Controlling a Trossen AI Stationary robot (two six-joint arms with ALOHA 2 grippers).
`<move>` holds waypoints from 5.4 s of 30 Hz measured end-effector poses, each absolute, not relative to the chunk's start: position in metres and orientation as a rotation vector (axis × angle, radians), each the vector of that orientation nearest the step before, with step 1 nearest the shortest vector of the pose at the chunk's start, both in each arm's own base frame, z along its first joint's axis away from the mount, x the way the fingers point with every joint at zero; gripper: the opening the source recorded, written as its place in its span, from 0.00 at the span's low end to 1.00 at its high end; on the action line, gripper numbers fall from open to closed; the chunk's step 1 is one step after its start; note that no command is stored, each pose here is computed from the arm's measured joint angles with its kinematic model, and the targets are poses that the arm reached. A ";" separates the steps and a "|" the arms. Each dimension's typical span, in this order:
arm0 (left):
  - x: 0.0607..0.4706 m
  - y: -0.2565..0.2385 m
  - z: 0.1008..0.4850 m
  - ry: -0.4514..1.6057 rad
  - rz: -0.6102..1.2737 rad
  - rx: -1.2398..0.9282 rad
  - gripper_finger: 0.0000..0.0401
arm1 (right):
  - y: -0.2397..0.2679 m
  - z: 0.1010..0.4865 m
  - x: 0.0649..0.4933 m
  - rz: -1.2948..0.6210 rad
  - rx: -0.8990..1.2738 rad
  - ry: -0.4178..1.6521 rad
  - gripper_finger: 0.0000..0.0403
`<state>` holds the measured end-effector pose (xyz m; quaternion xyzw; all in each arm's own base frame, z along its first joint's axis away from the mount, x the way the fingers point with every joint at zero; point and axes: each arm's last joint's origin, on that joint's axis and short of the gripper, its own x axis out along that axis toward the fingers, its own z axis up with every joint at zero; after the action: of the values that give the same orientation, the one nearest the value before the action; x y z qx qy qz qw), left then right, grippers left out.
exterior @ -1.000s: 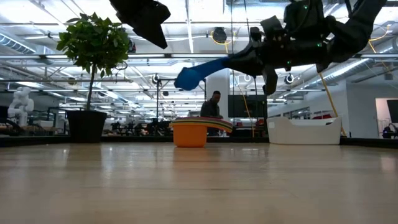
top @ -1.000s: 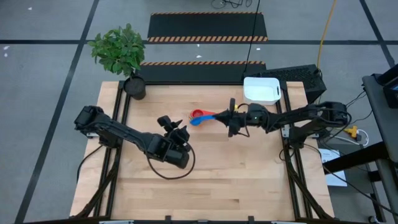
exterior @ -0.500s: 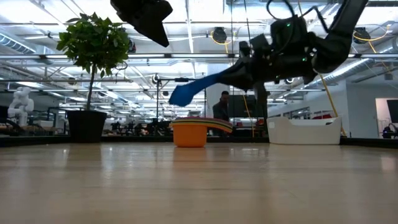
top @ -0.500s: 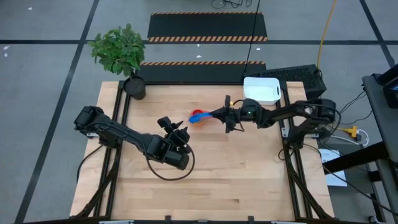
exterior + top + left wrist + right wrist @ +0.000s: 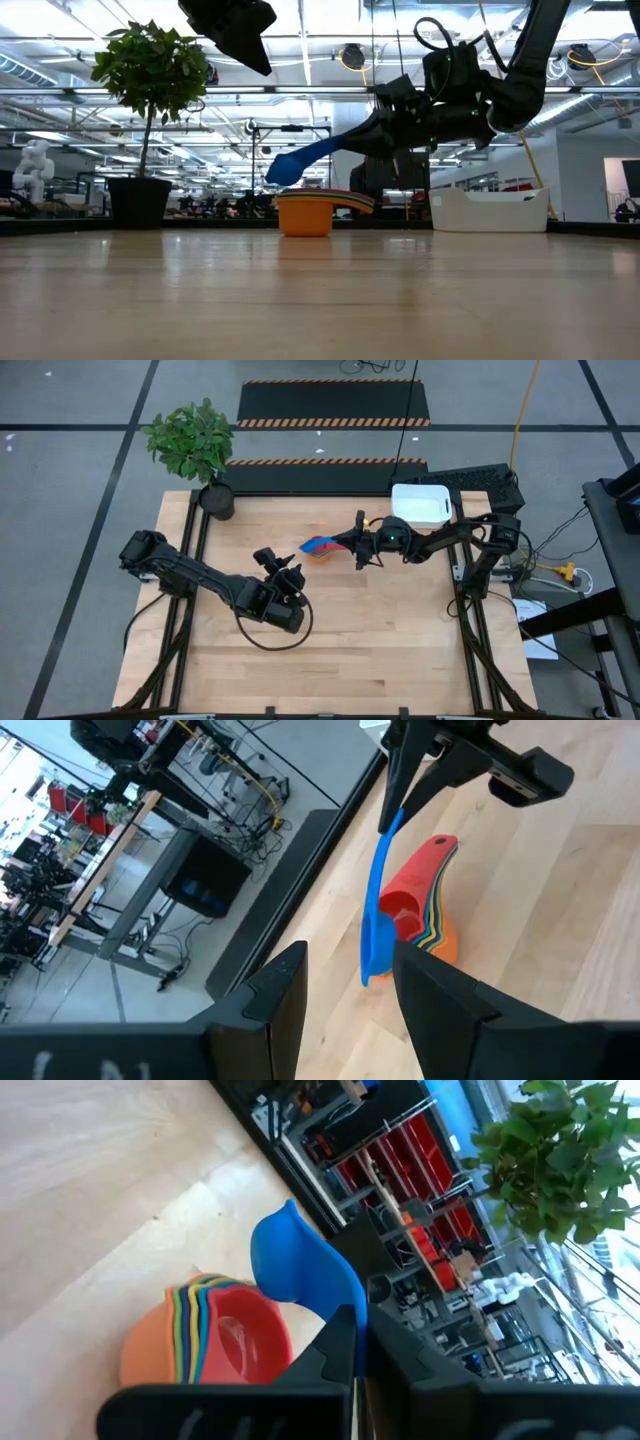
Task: Nest measuring cups in basket
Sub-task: Stack the blue measuring cup into the red measuring cup, then put the stacked measuring cups into the white bin
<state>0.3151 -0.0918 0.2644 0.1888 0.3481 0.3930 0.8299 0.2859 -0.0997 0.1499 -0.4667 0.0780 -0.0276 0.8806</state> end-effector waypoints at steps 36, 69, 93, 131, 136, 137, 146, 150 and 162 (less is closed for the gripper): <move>0.313 -0.100 0.264 0.733 0.808 0.407 0.38 | -0.106 0.152 0.282 -0.108 -1.002 0.219 0.03; 0.313 -0.100 0.264 0.724 0.813 0.387 0.38 | -0.097 0.176 0.266 -0.009 -0.993 0.163 0.03; 0.314 -0.100 0.265 0.719 0.809 0.393 0.38 | -0.095 0.176 0.273 0.060 -0.960 0.109 0.03; 0.320 -0.103 0.267 0.700 0.777 0.415 0.38 | -0.105 0.160 0.280 0.029 -0.935 0.057 0.03; 0.320 -0.103 0.267 0.700 0.776 0.417 0.38 | -0.106 0.160 0.280 0.029 -0.933 0.064 0.03; 0.320 -0.103 0.267 0.700 0.777 0.417 0.38 | -0.106 0.159 0.280 0.032 -0.931 0.068 0.03; 0.320 -0.103 0.267 0.698 0.778 0.412 0.38 | -0.106 0.156 0.279 0.045 -0.910 0.098 0.10; 0.320 -0.103 0.267 0.698 0.778 0.412 0.38 | -0.108 0.156 0.278 0.038 -0.876 0.108 0.18; 0.320 -0.103 0.267 0.696 0.777 0.409 0.38 | -0.117 0.153 0.274 0.015 -0.785 0.145 0.35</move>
<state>0.3198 -0.1032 0.2670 0.1941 0.3300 0.3687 0.8470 0.2744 -0.1168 0.1529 -0.3823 0.0708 0.0073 0.9213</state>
